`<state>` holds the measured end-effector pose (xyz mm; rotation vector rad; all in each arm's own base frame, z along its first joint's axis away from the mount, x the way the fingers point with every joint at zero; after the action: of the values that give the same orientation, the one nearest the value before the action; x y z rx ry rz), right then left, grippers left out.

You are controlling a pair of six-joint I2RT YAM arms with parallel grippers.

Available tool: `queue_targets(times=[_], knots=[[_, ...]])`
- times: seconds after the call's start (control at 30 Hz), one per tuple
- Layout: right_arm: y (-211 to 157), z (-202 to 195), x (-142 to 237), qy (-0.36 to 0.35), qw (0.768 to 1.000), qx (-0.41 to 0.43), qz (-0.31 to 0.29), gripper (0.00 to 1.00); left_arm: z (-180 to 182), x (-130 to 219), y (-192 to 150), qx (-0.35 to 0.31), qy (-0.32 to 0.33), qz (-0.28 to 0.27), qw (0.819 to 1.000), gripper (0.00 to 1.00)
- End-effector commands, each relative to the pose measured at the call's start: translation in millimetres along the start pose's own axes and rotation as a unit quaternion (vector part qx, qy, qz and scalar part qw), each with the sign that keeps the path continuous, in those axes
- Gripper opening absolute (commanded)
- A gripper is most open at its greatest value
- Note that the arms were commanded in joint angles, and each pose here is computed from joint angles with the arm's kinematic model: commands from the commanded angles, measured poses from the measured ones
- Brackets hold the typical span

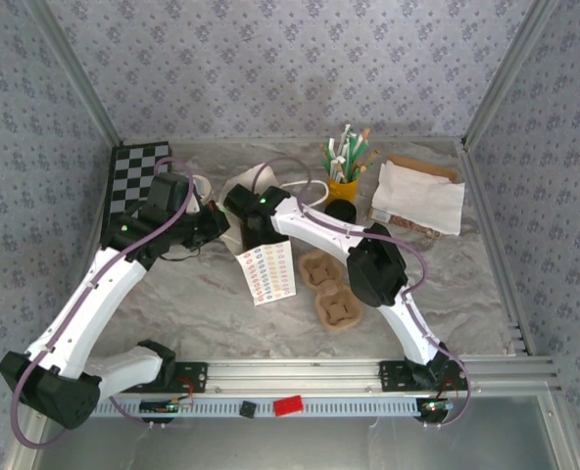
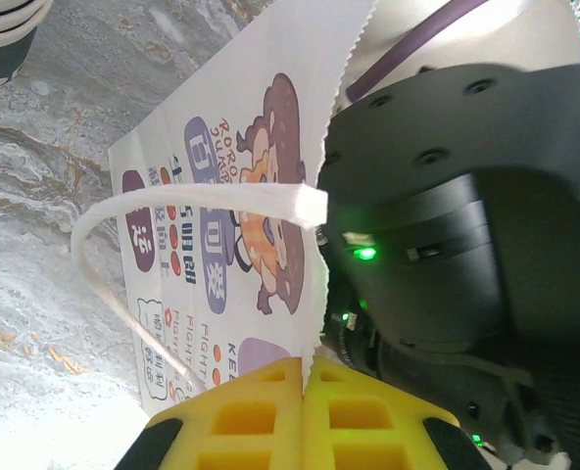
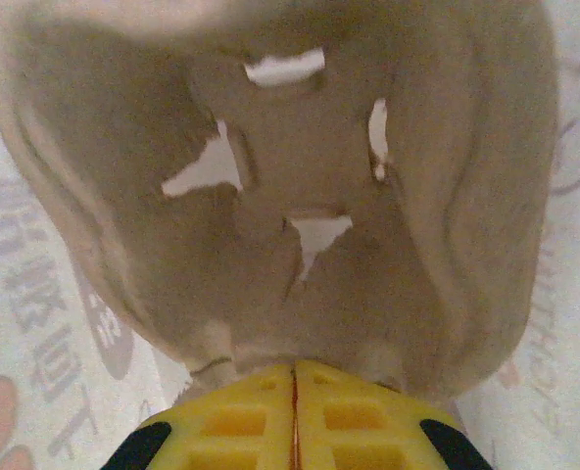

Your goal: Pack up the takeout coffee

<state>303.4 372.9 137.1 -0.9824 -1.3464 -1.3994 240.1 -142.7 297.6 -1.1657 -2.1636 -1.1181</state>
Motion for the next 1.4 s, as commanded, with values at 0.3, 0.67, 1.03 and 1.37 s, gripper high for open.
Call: queue_targets(times=[0.3,0.67,1.03,1.37], knots=[[-35.1,11.7,9.8,0.023,0.999,-0.003,0.045,0.09,-8.3,7.5,8.8,-0.013,-0.011,-0.015,1.000,0.00],[1.0,-6.3,5.7,-0.004,1.000,-0.014,-0.012,0.09,-9.1,6.3,7.3,-0.017,-0.015,-0.010,1.000,0.00],[-11.3,8.8,3.9,0.015,1.000,0.009,-0.002,0.08,-10.0,5.4,8.1,-0.022,-0.015,-0.008,1.000,0.00],[8.2,8.7,50.1,0.036,0.998,0.005,-0.050,0.09,-11.2,7.1,8.1,-0.030,-0.012,-0.001,0.999,0.00]])
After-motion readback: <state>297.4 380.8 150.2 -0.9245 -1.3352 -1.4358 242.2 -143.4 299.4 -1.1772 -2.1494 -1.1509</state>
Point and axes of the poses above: each hand's point on the last joint's axis, 136 mm out from that joint toward the fingers, its own x axis back along the fingers, its own z axis along the line the jaws close on, y = z × x, the point moved 5 cm from there along x, back along the fingers, and after that the axes turned 6 degrees about -x, right-handed, at the moved point
